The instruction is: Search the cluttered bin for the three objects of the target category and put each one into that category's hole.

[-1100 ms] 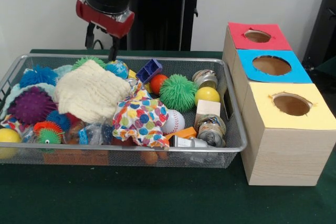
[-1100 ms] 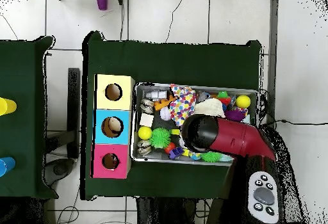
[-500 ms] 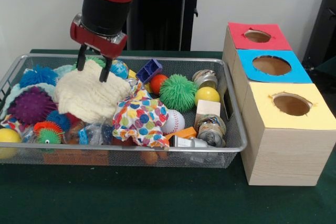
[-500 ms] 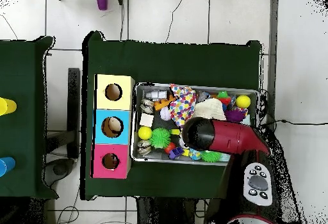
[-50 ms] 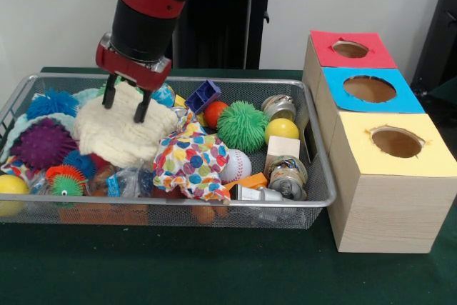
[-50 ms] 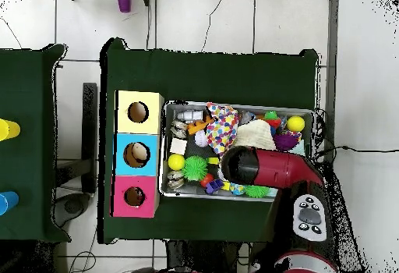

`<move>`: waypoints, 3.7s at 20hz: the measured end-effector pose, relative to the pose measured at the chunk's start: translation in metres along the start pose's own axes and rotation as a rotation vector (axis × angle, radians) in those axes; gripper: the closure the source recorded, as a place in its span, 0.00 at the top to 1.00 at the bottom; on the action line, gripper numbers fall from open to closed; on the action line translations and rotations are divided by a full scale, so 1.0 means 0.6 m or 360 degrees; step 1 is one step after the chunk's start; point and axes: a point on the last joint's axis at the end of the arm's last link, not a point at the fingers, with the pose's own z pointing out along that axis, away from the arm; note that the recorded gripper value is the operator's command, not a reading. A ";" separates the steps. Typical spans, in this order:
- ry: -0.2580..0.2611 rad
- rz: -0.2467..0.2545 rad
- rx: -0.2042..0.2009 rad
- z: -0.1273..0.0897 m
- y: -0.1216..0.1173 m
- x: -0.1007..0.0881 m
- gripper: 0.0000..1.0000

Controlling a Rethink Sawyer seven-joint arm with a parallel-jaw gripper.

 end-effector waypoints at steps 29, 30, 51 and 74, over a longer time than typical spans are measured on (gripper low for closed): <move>-0.0144 0.0032 -0.0052 0.065 -0.018 -0.021 0.00; -0.0143 0.0043 -0.0067 0.066 -0.018 -0.023 0.00; 0.0111 0.0285 -0.0510 -0.011 0.072 0.002 0.00; 0.0308 0.0246 -0.0802 -0.065 0.267 0.075 0.00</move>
